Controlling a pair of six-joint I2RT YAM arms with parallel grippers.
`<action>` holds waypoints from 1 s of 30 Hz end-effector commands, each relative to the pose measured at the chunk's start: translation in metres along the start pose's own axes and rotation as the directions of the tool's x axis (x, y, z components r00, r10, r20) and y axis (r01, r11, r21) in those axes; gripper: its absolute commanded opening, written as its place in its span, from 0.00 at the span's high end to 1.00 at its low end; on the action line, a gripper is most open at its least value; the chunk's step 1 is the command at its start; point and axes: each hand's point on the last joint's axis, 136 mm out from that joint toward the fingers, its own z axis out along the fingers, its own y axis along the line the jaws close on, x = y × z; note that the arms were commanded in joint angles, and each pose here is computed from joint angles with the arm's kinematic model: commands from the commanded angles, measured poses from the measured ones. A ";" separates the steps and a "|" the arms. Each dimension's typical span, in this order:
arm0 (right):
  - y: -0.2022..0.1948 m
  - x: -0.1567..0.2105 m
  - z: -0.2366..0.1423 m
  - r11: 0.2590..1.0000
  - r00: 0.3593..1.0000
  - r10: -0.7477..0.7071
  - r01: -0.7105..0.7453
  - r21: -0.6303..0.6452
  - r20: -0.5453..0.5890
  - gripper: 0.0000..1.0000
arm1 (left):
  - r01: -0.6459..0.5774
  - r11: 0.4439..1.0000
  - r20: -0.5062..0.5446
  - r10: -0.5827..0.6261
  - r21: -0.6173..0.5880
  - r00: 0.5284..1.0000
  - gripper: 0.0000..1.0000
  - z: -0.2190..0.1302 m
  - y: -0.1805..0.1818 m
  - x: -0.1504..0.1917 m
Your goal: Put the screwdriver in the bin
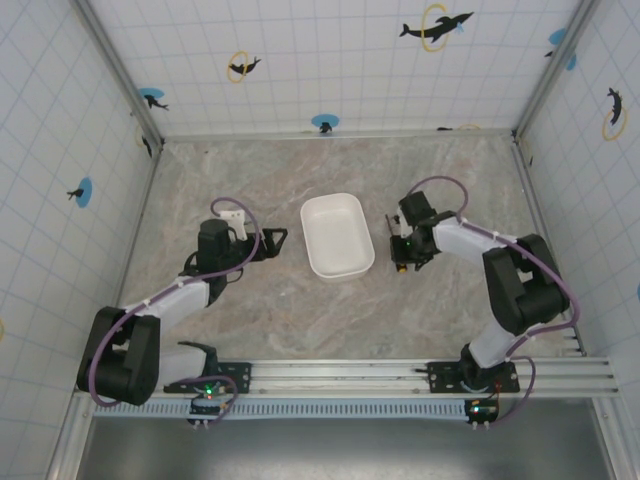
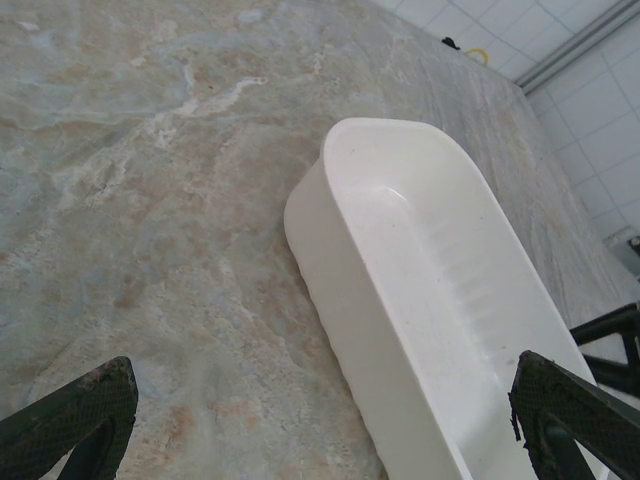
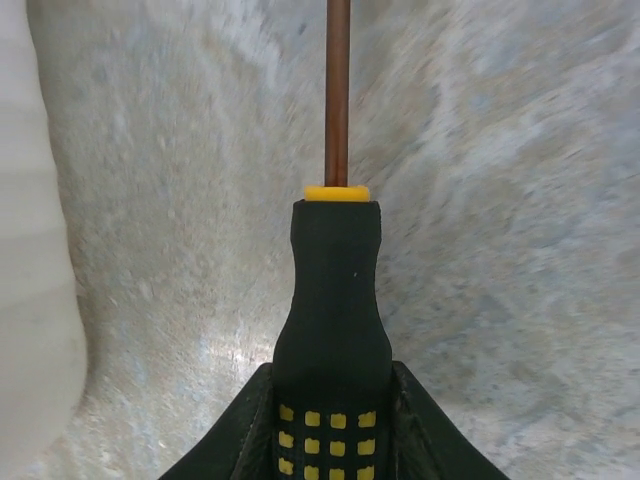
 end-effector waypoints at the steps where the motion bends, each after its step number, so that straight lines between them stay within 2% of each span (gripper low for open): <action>1: 0.015 -0.046 -0.049 0.986 0.987 0.116 -0.101 -0.136 0.109 0.98 | -0.028 1.000 -0.001 0.028 0.002 1.000 0.02 -0.003 -0.004 -0.001; 8: 0.057 -0.133 -0.153 0.948 0.892 0.247 -0.142 -0.285 0.378 1.00 | -0.036 0.999 0.002 0.037 -0.006 0.999 0.02 -0.003 -0.004 -0.004; 13: 0.100 -0.156 -0.190 0.963 0.794 0.239 -0.118 -0.244 0.558 1.00 | -0.037 0.999 0.003 0.037 -0.005 0.999 0.02 -0.004 -0.005 -0.004; 16: 0.118 -0.149 -0.184 0.970 0.759 0.228 -0.124 -0.208 0.609 1.00 | -0.042 0.999 0.003 0.042 -0.009 0.999 0.03 -0.005 -0.005 -0.005; 18: 0.130 -0.140 -0.171 0.975 0.763 0.213 -0.121 -0.188 0.610 1.00 | -0.045 0.999 0.000 0.045 -0.011 0.999 0.02 -0.005 -0.004 -0.005; 21: 0.141 -0.117 -0.147 0.983 0.806 0.179 -0.131 -0.125 0.564 1.00 | -0.050 0.999 -0.002 0.050 -0.016 0.999 0.02 -0.005 -0.004 -0.004; 25: 0.159 -0.082 -0.109 0.997 0.879 0.083 -0.068 -0.047 0.470 1.00 | -0.050 0.999 -0.009 0.050 -0.018 0.999 0.02 -0.004 -0.003 -0.003; 30: 0.159 -0.050 -0.062 1.000 0.939 -0.001 -0.007 0.023 0.343 1.00 | -0.045 0.999 -0.022 0.045 -0.025 0.999 0.02 -0.001 0.001 0.000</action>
